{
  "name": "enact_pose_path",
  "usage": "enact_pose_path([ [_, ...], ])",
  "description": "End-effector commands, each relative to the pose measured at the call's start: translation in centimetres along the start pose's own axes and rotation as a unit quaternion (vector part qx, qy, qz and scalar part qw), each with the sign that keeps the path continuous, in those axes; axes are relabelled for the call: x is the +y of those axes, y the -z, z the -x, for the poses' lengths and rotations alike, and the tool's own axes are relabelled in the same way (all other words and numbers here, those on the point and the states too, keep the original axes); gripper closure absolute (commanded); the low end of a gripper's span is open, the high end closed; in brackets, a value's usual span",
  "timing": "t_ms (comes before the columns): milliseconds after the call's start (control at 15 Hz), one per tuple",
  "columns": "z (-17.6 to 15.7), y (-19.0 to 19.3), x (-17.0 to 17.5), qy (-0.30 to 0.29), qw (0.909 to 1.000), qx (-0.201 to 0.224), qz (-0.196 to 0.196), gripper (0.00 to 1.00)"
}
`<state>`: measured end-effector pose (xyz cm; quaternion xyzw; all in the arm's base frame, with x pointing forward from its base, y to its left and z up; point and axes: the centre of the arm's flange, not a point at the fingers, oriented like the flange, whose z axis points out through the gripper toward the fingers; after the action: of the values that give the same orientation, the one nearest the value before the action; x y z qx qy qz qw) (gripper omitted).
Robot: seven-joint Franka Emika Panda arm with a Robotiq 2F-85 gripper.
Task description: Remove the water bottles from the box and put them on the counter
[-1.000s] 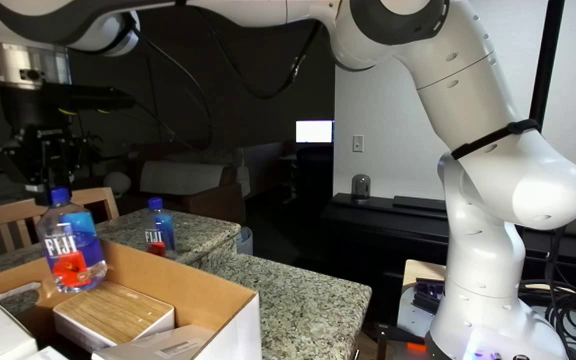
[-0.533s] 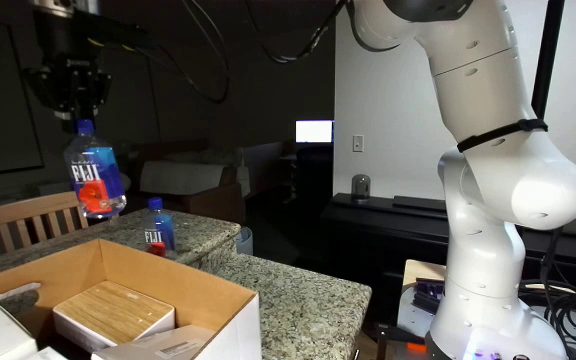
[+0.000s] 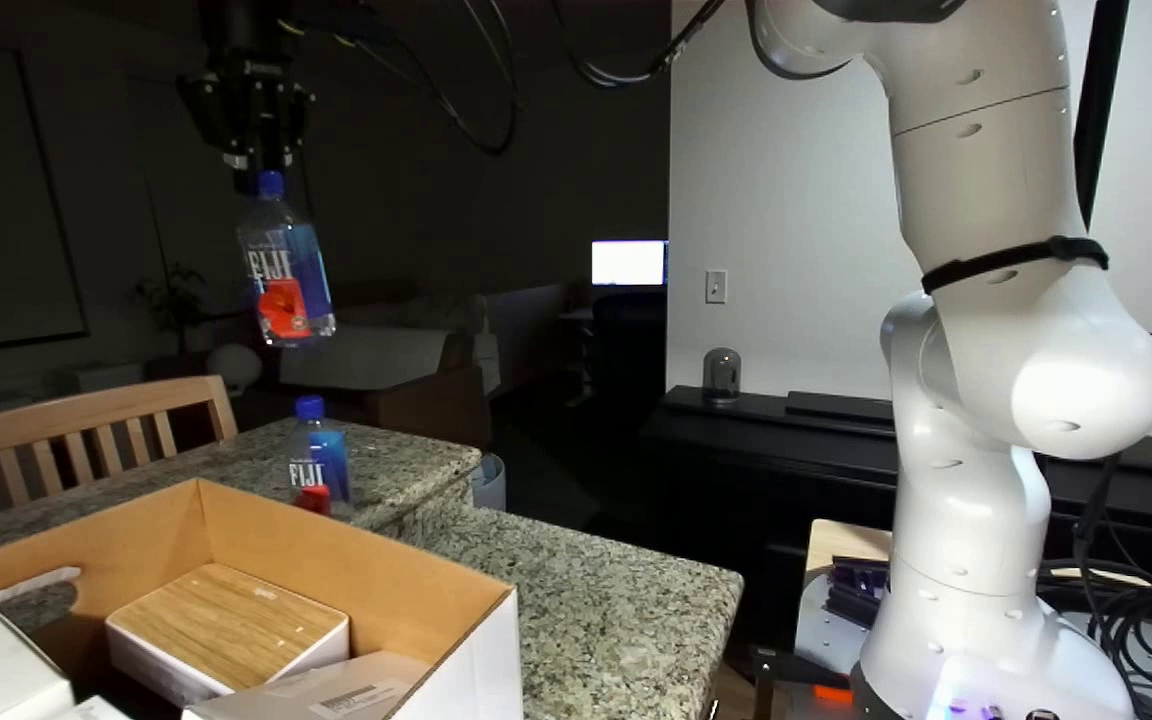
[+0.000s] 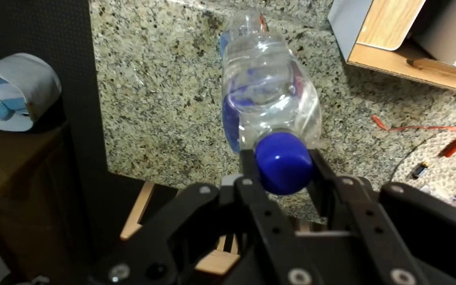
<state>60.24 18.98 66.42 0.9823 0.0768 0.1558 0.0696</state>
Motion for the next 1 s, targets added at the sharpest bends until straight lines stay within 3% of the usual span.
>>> enact_pose_path([
  [0,0.1,0.1,0.3,-0.002,1.0,0.0,0.001,0.66],
  [133,0.2,-0.1,0.1,0.0,1.0,-0.003,0.001,0.66],
  [200,0.3,-0.2,0.0,0.001,1.0,-0.004,0.001,0.85],
  [467,-1.7,-2.2,1.5,-0.014,0.9998,-0.017,-0.001,0.85],
  [933,-4.4,-6.1,7.9,-0.082,0.9959,-0.031,-0.021,0.85],
])
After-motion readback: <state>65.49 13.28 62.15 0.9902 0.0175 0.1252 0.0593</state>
